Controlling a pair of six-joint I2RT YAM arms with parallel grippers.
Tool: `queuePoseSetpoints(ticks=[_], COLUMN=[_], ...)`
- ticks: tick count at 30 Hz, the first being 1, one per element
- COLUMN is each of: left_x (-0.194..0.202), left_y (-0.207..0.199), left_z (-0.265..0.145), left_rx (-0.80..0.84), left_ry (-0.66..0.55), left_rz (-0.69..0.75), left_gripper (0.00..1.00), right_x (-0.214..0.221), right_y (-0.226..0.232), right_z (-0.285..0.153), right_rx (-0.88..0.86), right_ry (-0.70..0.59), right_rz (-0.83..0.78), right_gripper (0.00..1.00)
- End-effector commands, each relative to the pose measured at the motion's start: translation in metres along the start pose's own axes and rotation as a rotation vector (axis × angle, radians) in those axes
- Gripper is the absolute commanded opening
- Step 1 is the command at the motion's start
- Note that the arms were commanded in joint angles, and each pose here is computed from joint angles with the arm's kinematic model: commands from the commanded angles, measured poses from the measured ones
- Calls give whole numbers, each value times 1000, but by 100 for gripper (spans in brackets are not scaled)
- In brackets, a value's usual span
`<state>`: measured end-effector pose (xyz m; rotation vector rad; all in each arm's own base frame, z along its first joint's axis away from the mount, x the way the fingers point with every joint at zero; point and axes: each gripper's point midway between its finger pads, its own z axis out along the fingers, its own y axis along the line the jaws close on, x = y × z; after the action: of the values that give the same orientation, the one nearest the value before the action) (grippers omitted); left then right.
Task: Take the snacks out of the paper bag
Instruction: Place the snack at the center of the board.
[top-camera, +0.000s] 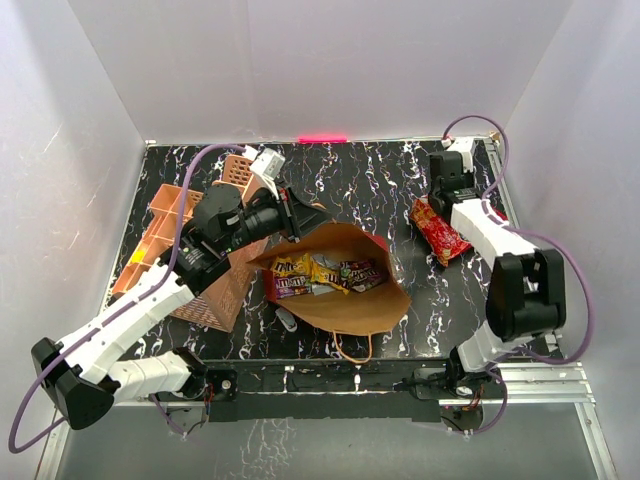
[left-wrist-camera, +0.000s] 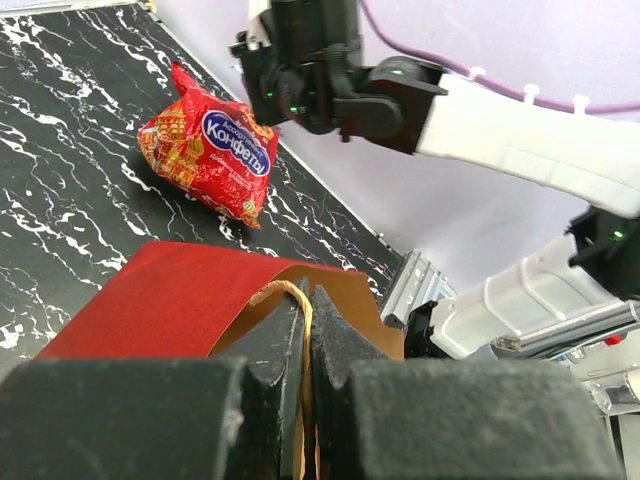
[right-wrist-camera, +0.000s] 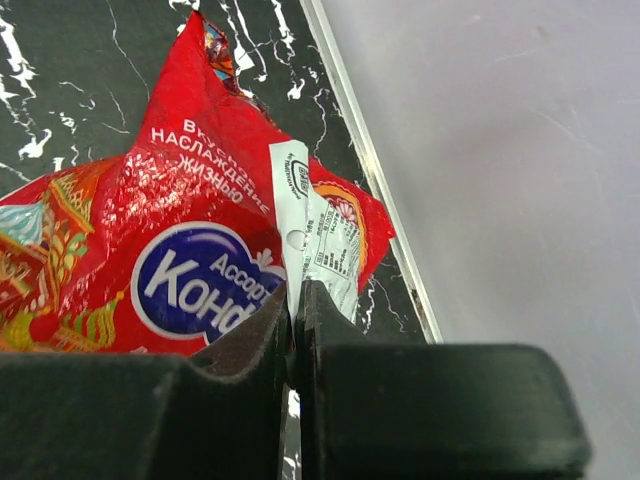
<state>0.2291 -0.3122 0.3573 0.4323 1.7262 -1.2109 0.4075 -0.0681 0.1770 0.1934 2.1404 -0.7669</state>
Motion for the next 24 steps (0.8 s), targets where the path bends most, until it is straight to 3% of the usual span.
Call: queuePoseSetpoints(ticks=[1,6,12,16,19,21,24], left_x=[-22,-20,-17,-15,-14,-14,-14], left_y=[-25,-26,-32,-34,-34,-33,-31], left_z=[-13,-16,-13,-10,-9,-8,-8], left_rx=[80,85,126,143,144,138,126], left_ry=[-66,-68,-50,-40,-32,-29,-25], left_rz=[38,40,24,7,5,5,3], left_gripper=[0,0,0,0,0,0,0], right_x=[-35,-14,40,60,50,37,22], right_y=[6,51,101,106,93,82,66], right_z=[24,64,77,72,65,58,44], right_rx=[42,-11,-158,-187,-167,-153,-138], right_ry=[-76,3,142,163,137,108,81], right_rz=[58,12,63,75,75,77,79], right_gripper=[7,7,7,7,9,18,40])
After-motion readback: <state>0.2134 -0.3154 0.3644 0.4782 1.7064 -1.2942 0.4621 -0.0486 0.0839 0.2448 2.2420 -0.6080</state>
